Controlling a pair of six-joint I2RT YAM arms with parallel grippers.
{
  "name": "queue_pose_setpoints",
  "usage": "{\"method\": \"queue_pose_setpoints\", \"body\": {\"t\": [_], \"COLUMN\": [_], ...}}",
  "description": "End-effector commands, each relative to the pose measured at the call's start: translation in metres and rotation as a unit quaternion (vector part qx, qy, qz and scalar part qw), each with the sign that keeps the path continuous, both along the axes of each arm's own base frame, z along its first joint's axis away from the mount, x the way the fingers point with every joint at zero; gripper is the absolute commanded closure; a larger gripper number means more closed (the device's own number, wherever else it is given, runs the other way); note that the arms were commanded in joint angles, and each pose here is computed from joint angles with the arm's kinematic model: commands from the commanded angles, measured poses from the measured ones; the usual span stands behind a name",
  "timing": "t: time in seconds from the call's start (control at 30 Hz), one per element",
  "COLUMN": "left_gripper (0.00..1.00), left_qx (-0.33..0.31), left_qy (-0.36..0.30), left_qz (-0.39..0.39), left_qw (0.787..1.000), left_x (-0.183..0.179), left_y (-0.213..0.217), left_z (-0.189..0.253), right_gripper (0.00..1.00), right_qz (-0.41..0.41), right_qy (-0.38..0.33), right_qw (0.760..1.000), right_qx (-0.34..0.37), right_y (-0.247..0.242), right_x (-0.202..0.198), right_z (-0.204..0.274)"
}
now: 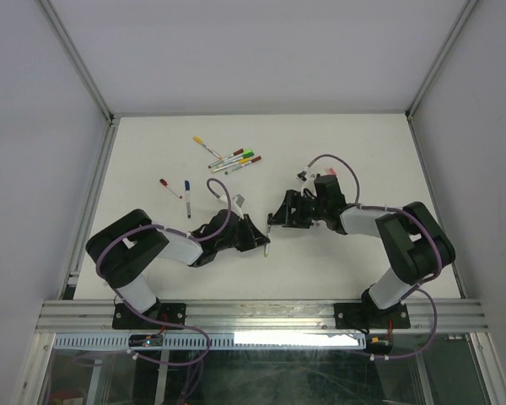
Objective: Open the pen caps
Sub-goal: Pick up the pen from the center of the board.
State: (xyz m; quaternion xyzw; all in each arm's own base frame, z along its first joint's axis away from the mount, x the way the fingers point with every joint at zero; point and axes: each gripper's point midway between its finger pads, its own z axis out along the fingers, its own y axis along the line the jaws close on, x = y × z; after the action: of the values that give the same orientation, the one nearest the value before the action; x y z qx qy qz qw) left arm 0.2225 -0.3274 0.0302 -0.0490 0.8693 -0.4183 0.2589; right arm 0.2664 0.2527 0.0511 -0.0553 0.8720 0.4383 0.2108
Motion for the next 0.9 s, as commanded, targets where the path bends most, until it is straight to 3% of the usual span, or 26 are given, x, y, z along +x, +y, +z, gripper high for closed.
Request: {"method": "queue_pose_setpoints", "body": {"t": [0.0,0.2,0.73,0.87], "left_gripper": [1.0,1.0,1.0,1.0], "left_qx": [-0.049,-0.064,-0.062,-0.08], "left_qy": [0.006,0.014,-0.014,-0.034], "left_qz": [0.027,0.032,0.051,0.051], "left_qw": [0.998,0.997,0.997,0.995], "left_x": [0.005,0.006,0.022,0.027], "left_y": [-0.012,-0.016,-0.016,-0.014], "left_z": [0.003,-0.003,0.001,0.011], "right_gripper": [0.31,0.43,0.67,0.9], "right_qz": [-0.003,0.022,0.054,0.065], "right_qy": [-0.001,0.036,0.064,0.051], "right_qw": [1.0,0.998,0.992,0.992], "right_qx": [-0.02,-0.055,-0.098,-0.098], "right_y": [0.013,0.021,0.02,0.021], "right_x": [0.009,-0.005,-0.028,-0.027], "right_z": [-0.005,-0.033,-0.052,-0.048]}}
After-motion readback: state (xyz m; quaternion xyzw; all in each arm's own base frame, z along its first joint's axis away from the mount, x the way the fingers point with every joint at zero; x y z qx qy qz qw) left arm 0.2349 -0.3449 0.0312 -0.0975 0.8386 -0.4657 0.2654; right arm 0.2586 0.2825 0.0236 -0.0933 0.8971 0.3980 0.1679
